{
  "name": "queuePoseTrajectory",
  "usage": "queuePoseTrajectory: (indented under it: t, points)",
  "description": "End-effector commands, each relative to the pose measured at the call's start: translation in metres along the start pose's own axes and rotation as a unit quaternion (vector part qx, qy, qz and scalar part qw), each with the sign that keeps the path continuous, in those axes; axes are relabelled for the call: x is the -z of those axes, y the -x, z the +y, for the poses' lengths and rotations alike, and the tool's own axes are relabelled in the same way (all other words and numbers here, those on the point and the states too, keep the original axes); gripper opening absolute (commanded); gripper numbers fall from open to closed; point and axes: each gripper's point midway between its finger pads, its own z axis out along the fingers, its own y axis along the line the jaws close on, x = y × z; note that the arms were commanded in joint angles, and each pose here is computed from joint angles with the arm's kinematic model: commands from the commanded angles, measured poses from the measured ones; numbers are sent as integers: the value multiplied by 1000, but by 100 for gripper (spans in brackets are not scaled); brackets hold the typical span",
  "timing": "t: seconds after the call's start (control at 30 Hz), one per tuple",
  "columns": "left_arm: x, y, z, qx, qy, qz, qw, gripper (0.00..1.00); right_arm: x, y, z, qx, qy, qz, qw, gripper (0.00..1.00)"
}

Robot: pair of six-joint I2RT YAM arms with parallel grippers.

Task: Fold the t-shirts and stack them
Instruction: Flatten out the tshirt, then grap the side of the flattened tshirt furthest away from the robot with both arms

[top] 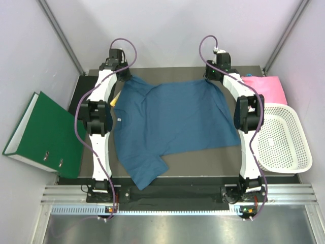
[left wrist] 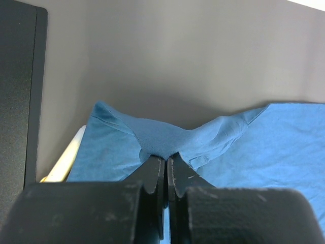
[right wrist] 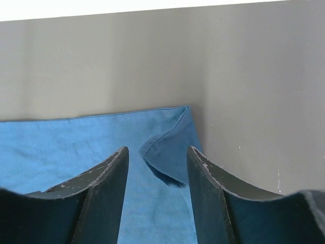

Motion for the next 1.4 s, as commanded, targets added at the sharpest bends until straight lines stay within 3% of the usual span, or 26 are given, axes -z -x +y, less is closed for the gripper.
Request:
queuePoseTrajectory:
  t: [0.0,0.47,0.57,0.6,0.63,0.73,1.07,1.37]
  points:
    - [11,21,-10,1,-13,-33,999,0,0,22,11,3,12,-33,999,49]
    - [6,19,-9,5,-9,-26,1000,0,-18,-1,12,2,5,-11,1000,48]
    - [5,17,-7,3,-4,-23,1000,0,-22,-2,6,-10,-9,-11,1000,44]
    - [6,17,-6,2,-3,-23,1000,0,-23,-2,5,-13,-14,-11,1000,41]
    - [7,18,-5,2,-1,-25,1000,0,-24,-1,4,-15,-18,-13,1000,23]
    - [8,18,-3,1,5,-24,1000,0,-21,11,-6,-25,-51,-28,998,0]
    - [44,23,-6,21,10,-17,1000,0,43,65,-4,-22,-60,-75,995,0]
    - [100,2,-10,69,12,35,997,0,109,57,-21,-33,-82,-35,995,0]
